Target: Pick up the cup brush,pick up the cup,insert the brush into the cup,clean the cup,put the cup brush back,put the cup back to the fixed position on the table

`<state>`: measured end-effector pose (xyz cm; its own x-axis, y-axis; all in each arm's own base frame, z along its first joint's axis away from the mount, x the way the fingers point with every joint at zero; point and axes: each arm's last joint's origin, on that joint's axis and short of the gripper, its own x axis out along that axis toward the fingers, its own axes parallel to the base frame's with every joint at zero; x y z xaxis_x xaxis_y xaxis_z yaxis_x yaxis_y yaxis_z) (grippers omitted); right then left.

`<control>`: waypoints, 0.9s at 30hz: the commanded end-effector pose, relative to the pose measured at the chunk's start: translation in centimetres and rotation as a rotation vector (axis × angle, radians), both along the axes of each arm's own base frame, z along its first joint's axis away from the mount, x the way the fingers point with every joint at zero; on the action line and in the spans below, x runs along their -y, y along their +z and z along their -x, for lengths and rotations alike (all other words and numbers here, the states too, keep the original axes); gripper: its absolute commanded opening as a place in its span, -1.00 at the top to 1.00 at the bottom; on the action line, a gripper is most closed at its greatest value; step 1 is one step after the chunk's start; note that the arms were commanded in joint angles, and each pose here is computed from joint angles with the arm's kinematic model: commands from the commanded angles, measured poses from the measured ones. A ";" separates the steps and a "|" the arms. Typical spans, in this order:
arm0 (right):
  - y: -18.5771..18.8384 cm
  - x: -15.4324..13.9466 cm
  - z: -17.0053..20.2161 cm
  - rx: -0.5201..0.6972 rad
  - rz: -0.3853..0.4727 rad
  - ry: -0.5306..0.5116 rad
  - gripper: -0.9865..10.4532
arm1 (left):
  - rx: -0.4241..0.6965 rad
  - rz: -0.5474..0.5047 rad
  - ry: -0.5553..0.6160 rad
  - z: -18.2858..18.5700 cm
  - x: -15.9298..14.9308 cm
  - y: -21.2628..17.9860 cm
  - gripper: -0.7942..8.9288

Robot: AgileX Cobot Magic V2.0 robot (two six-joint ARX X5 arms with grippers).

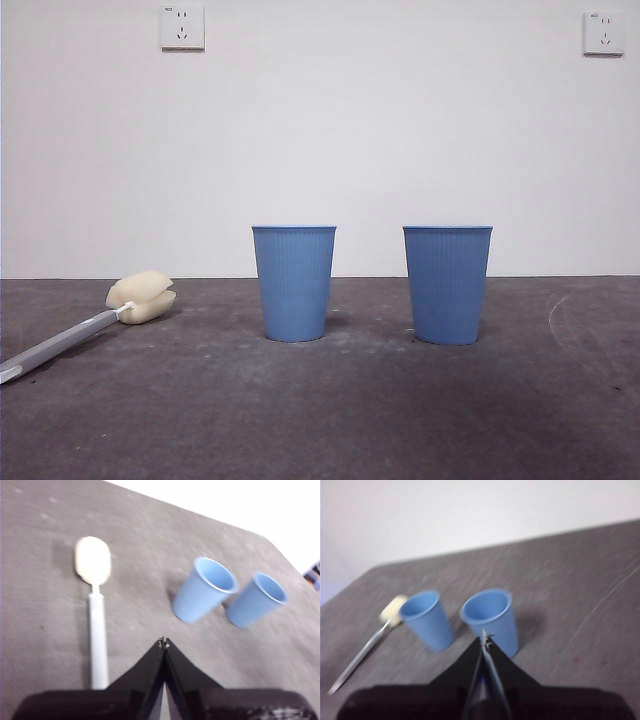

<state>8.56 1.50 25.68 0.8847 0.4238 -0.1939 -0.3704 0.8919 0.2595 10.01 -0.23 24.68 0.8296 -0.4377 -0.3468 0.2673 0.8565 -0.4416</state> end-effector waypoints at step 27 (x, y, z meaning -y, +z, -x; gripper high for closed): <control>6.2 -0.3 1.2 -0.134 0.256 0.221 -0.23 | -0.147 -0.117 -0.218 1.9 1.2 6.2 -0.52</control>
<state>7.40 1.75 31.73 0.7360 0.5218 -0.4313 -0.5406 0.8365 0.0894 8.12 -1.39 30.87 0.6623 -0.5436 -0.5156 0.3866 0.8375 -0.3862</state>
